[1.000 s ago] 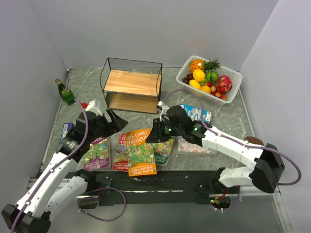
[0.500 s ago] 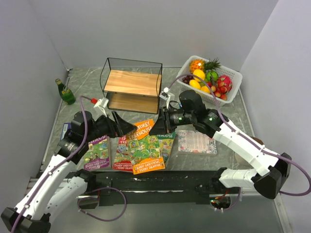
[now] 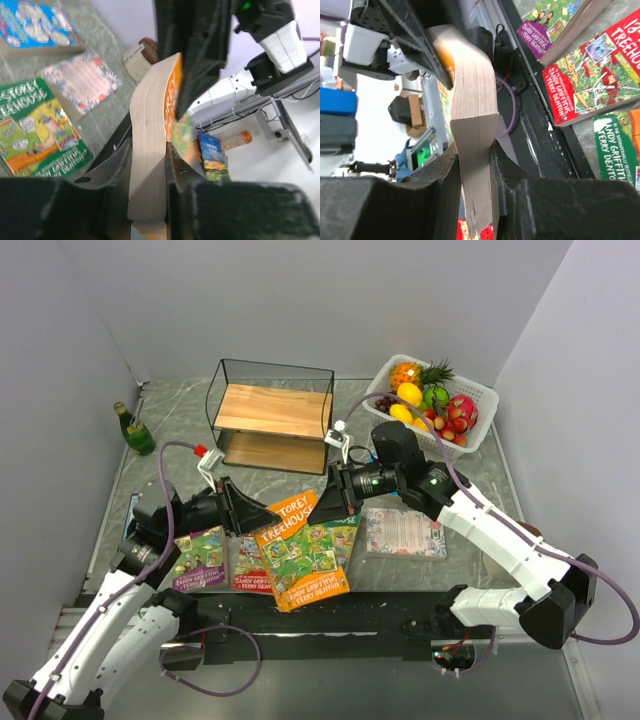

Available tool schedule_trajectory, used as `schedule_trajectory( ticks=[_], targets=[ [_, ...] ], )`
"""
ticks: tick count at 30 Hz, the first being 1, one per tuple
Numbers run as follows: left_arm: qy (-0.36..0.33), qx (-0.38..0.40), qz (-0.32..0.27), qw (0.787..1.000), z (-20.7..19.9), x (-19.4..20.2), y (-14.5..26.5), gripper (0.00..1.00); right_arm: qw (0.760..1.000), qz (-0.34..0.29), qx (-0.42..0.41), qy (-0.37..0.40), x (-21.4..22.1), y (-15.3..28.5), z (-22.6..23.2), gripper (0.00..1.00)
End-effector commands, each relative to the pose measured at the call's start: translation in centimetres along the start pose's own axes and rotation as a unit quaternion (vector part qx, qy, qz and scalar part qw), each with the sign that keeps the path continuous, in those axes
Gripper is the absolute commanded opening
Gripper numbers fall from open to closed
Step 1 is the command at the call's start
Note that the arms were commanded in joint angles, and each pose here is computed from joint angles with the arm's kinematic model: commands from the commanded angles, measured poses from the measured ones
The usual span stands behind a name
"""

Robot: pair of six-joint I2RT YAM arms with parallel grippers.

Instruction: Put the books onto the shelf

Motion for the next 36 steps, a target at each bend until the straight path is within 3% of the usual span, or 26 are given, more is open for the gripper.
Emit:
schedule_trajectory(
  ticks=[1, 5, 6, 7, 8, 9, 10, 13, 14, 18, 20, 23, 28, 32, 36],
  targets=[
    [-0.046, 0.085, 0.001, 0.995, -2.6, -0.7, 0.5, 0.02, 0.998, -0.014, -0.053, 0.042, -1.6, 1.0, 2.9, 0.0],
    [-0.06, 0.056, -0.014, 0.997, -2.2, -1.6, 0.3, 0.01, 0.998, -0.041, -0.017, 0.049, -2.3, 1.3, 2.5, 0.0],
    [-0.045, 0.028, -0.006, 0.999, -1.6, -1.4, 0.3, 0.01, 0.994, -0.09, 0.028, 0.051, -3.6, 1.6, 2.0, 0.07],
    [-0.057, 0.005, -0.023, 0.998, -1.7, -2.6, 0.3, 0.01, 0.99, -0.121, 0.056, 0.051, -4.1, 2.1, 1.7, 0.2],
    [-0.07, -0.039, -0.042, 0.996, -0.8, -3.5, 0.2, 0.01, 0.985, -0.145, 0.077, 0.053, -4.5, 2.5, 1.5, 0.47],
    [-0.069, -0.07, -0.048, 0.994, -0.1, -4.2, 0.0, 0.01, 0.974, -0.188, 0.112, 0.055, -5.5, 3.0, 0.7, 0.57],
    [-0.078, -0.093, -0.059, 0.991, -0.3, -5.4, 0.3, 0.01, 0.967, -0.215, 0.126, 0.059, -6.0, 3.6, 0.8, 0.77],
    [-0.085, -0.188, -0.097, 0.974, 1.0, -8.7, 0.5, 0.01, 0.938, -0.294, 0.178, 0.047, -7.8, 5.0, 0.0, 0.89],
    [-0.086, -0.245, -0.12, 0.958, 2.1, -10.0, 0.9, 0.01, 0.929, -0.316, 0.19, 0.036, -8.3, 5.4, -0.2, 0.9],
    [-0.107, -0.349, -0.149, 0.919, 3.5, -14.5, 1.5, 0.01, 0.885, -0.405, 0.23, 0.012, -10.9, 6.7, -2.0, 0.89],
    [-0.138, -0.367, -0.184, 0.902, 3.1, -17.0, 1.9, 0.01, 0.857, -0.447, 0.259, 0.0, -12.2, 7.4, -3.2, 0.86],
    [-0.18, -0.419, -0.233, 0.859, 4.5, -20.2, 2.2, 0.01, 0.834, -0.473, 0.283, -0.016, -14.7, 7.2, -5.1, 0.83],
    [-0.254, -0.492, -0.258, 0.792, 6.7, -24.0, 2.5, 0.01, 0.831, -0.471, 0.293, -0.032, -19.1, 6.0, -6.5, 0.81],
    [-0.297, -0.511, -0.258, 0.764, 8.9, -26.5, 1.2, 0.01, 0.83, -0.476, 0.289, -0.028, -22.0, 5.8, -6.5, 0.8],
    [-0.316, -0.509, -0.279, 0.751, 10.2, -29.4, 0.7, 0.01, 0.831, -0.471, 0.293, -0.029, -24.2, 5.0, -7.5, 0.79]
  ],
)
Point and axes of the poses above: each gripper's point midway between its finger pads, its own y axis back along the fingers, its own z axis along the line the jaws close on, x = y × z, the point moved 5 cm from there along y, back along the fingers, and after that the axes turned 14 degrees about -y, right-handed, at the moved point
